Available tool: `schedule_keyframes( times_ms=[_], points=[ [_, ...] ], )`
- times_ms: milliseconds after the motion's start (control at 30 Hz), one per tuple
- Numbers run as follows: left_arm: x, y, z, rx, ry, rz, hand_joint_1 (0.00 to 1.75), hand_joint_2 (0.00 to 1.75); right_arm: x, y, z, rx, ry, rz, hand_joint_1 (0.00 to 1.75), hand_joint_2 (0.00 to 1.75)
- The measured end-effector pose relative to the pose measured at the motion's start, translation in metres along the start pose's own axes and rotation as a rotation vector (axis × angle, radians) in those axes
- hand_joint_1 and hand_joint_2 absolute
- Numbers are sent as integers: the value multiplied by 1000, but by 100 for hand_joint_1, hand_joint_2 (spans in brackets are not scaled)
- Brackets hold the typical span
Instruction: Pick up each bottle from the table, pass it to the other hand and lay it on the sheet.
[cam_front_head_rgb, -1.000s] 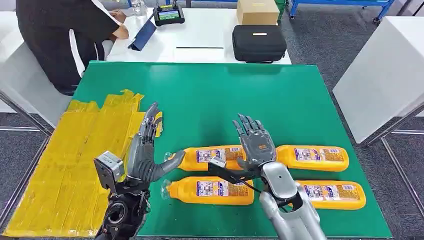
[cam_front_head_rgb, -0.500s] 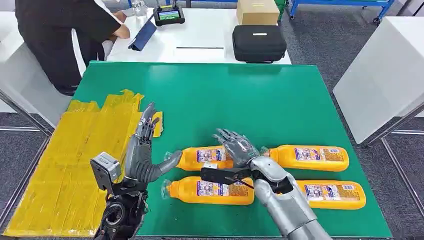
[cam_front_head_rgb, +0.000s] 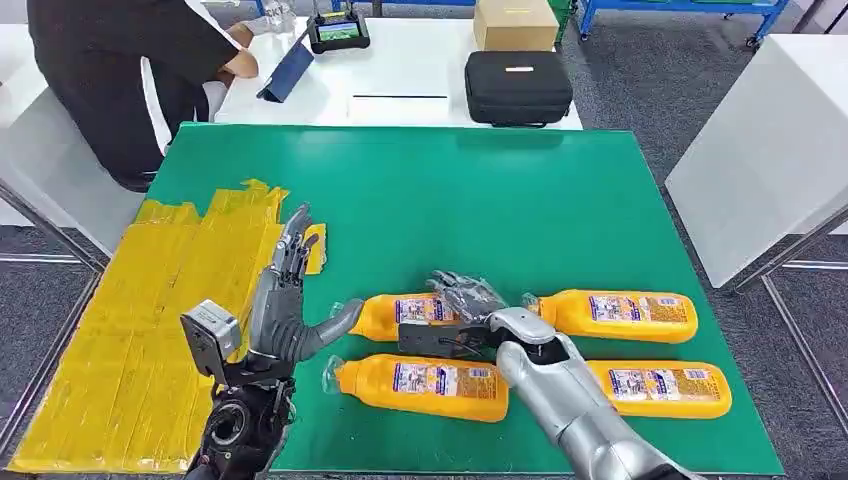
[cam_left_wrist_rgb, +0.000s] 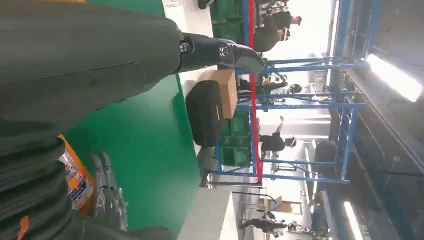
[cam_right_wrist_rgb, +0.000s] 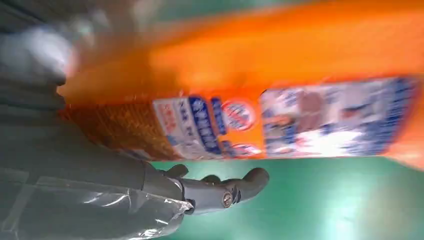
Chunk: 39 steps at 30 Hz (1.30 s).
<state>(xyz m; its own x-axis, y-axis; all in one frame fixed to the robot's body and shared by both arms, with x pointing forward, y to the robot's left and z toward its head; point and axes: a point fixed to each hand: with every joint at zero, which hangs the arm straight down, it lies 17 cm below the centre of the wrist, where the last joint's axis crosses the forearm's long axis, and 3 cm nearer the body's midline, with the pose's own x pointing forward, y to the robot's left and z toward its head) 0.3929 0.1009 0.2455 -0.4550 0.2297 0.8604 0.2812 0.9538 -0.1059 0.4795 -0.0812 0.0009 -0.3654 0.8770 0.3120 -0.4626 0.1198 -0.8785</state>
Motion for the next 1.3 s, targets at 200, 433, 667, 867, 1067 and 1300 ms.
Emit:
schedule_keyframes(
  times_ms=[200,433,667,867,1067,1300],
  points=[
    [-1,2,1,8,4,-1,0,175,-23,-2,-4,-29,118,64,175,175],
    [-6,2,7,15,21,0,0,175,-30,-9,-2,-103,165,100,175,175],
    [-9,2,12,19,31,1,0,175,-29,-18,1,-193,173,83,175,175],
    [-14,-2,19,15,47,-7,0,175,-8,-78,45,-620,56,-269,175,175],
    [-14,-13,19,-7,51,2,0,175,-21,-126,111,-929,-154,-982,175,175],
    [-10,-22,10,-40,38,14,0,175,-28,-136,134,-1016,-236,-1187,175,175]
  ],
)
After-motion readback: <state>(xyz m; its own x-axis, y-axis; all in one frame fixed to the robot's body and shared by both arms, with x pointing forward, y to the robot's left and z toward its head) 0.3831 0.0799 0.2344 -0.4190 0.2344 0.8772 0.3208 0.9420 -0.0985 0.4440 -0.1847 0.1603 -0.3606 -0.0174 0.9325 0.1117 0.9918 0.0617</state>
